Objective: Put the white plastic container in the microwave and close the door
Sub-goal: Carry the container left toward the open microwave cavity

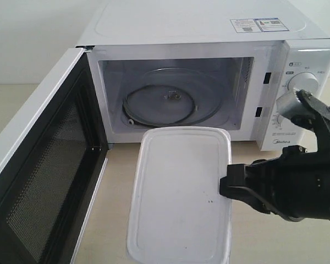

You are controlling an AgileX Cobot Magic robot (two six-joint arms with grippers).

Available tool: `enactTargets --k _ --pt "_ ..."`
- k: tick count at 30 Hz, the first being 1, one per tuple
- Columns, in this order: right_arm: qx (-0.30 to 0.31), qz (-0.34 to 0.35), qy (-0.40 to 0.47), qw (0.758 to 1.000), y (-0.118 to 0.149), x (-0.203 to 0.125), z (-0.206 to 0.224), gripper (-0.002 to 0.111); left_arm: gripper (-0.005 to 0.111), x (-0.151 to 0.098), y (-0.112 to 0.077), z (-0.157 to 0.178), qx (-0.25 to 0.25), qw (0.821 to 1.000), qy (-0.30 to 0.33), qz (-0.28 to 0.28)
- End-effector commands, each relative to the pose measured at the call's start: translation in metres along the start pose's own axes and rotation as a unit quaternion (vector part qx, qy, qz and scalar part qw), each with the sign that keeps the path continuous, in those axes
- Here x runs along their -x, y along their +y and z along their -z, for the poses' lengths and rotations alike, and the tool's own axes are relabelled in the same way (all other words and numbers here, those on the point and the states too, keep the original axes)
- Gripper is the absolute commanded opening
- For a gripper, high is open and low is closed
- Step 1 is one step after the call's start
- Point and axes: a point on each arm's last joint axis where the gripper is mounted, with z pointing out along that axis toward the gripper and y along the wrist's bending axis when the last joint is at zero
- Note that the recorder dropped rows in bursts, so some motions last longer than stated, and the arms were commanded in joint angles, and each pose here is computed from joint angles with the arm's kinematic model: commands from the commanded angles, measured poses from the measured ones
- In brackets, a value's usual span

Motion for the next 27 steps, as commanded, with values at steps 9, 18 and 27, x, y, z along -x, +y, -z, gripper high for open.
enactTargets --k 9,18,27 --pt "0.007 -0.098 -0.174 0.980 0.018 -0.010 -0.004 0.000 0.004 -0.001 0.000 0.000 -0.001 1.000 0.000 0.006" --pt "0.056 -0.220 -0.250 0.941 -0.002 -0.018 -0.006 0.000 0.004 -0.001 0.000 0.000 -0.001 1.000 0.000 0.006" --pt "0.035 -0.251 -0.279 0.926 -0.014 -0.019 -0.024 0.000 0.004 -0.001 0.000 0.000 -0.001 1.000 0.000 0.006"
